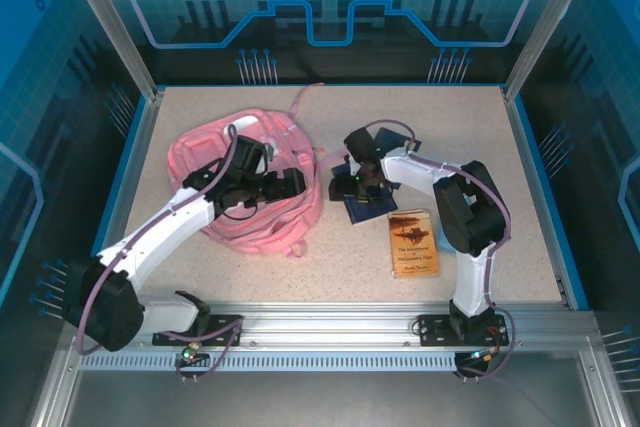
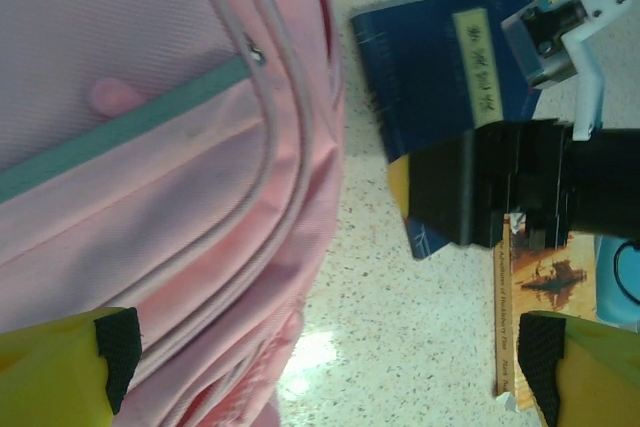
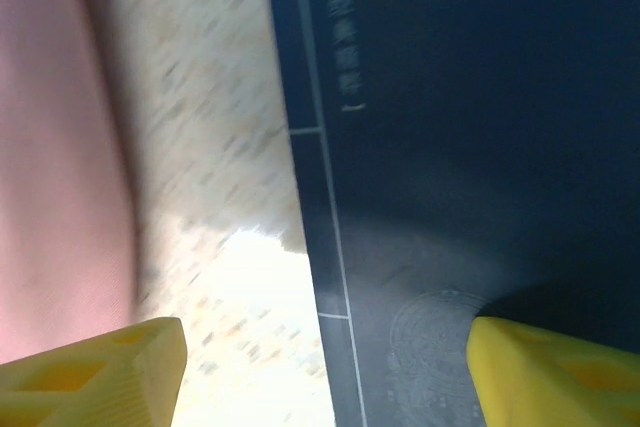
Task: Pack the student bag
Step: Move the book to the center of the table, then rotate the book at the center of the table.
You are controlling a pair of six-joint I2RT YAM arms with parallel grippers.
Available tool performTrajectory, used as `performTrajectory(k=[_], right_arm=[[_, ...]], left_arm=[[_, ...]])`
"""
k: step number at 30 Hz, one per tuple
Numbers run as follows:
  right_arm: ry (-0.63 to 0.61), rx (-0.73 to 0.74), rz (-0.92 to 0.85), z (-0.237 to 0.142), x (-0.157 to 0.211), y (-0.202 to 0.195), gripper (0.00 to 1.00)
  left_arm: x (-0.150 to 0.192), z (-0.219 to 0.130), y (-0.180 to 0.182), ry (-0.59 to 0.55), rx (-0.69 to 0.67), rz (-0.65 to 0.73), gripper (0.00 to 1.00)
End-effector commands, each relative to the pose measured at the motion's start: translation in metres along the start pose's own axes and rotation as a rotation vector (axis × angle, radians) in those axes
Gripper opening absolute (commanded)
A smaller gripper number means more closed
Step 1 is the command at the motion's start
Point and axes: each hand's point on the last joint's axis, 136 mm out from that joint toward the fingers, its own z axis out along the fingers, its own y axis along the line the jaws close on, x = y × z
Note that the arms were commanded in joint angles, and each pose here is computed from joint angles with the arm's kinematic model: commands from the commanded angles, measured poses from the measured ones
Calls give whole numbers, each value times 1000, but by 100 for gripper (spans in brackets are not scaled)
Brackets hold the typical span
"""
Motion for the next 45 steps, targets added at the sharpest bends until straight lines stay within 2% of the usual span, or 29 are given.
performTrajectory(k=[1,3,6,10,16,21,29,32,37,41,45], right_arm=[[-10,-93,25,-29,3,13,75],[-71,-84,21,-49,-8,6,76],[-124,-18,51,-67,-22,-26,77],[-80,34,92,-59,-25,-68,74],[-33,85,120,-47,-23,-98,72],[13,82,128,-31,-17,-102,67],[66,48,120,-16,-2,-93,55],[88,11,107,-12,6,-80,47],[139,-89,93,-8,27,-46,34],[151,-154,53,-14,41,-19,33],[78,-52,42,-31,26,-31,39]], left_arm=[[-4,9,-26,9,51,10,99],[0,19,-34,29,54,3,98],[7,35,-50,61,50,-18,94],[23,60,-71,88,11,-34,85],[48,96,-85,129,-29,-82,75],[58,120,-78,153,-74,-76,59],[73,146,-54,205,-170,-52,52],[74,149,-46,202,-200,-32,46],[70,151,-26,183,-283,-8,42],[68,150,-8,174,-337,-9,42],[68,152,-1,182,-367,9,42]])
